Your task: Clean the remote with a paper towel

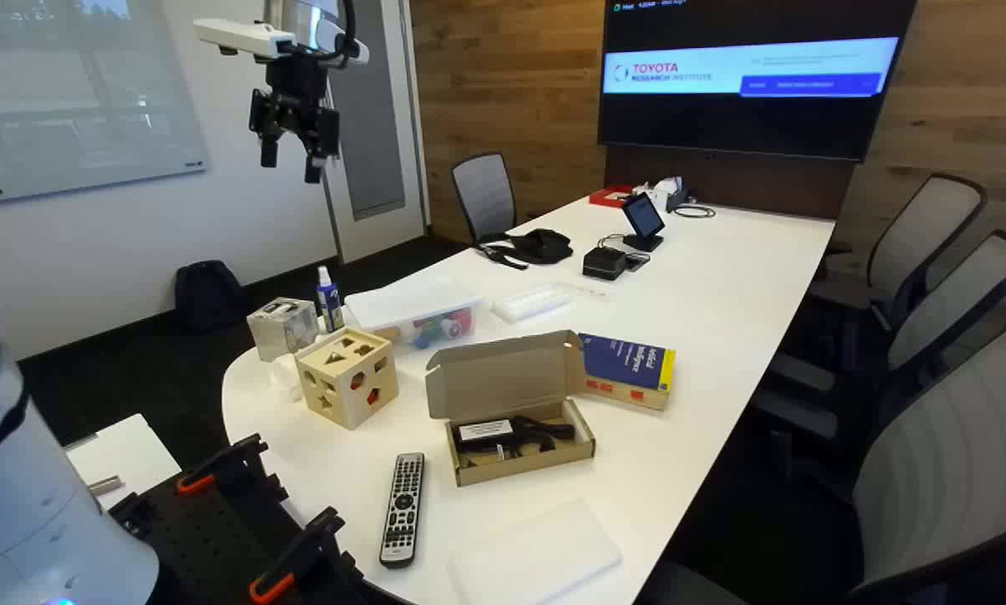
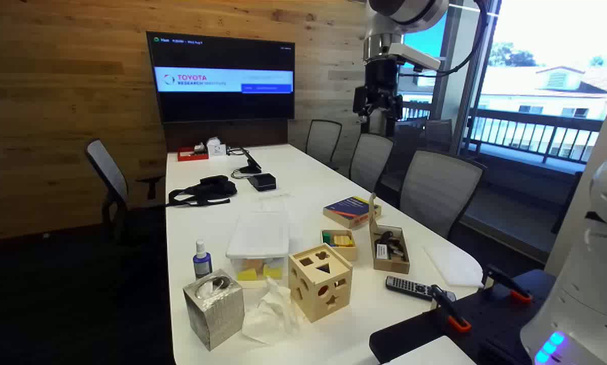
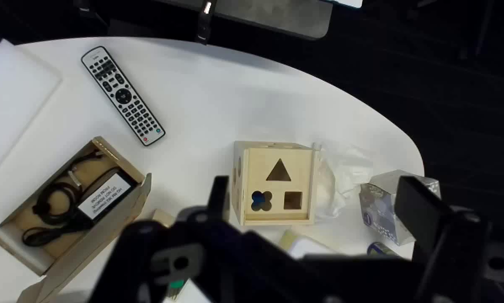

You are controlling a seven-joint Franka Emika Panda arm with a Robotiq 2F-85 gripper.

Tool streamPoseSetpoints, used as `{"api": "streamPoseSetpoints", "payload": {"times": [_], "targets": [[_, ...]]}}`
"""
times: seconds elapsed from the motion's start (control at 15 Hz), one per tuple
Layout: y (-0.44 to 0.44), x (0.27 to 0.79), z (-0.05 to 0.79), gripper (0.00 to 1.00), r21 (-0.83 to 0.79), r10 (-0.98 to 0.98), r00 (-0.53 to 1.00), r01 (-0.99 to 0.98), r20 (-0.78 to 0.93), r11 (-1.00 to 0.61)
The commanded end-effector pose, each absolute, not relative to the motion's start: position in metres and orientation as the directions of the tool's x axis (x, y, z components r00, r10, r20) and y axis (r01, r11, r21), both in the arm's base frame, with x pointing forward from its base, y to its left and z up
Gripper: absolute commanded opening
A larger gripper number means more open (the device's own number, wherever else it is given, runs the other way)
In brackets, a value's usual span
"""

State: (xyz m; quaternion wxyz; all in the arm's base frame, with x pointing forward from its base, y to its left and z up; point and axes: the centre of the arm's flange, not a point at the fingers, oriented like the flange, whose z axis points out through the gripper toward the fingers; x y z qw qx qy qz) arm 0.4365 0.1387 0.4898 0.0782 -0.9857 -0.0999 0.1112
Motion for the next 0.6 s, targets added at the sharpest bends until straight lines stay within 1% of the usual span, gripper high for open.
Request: {"api": "streamPoseSetpoints", "payload": {"times": [0.0, 0.13, 0.27, 0.53], "targets": [[0.139, 0.437, 0.490, 1.00, -0.176, 0.214, 0.955, 0.180, -0.203, -0.968], [0.139, 0.437, 0.490, 1.00, -0.176, 0.214, 0.955, 0.180, -0.203, -0.968], [0.149, 0.448, 0.478, 1.00, -0.188, 0.191, 0.961, 0.154, -0.199, -0.970], [0.202, 0.478, 0.423, 1.00, -0.268, 0.075, 0.989, 0.039, -0.126, -0.963]]}}
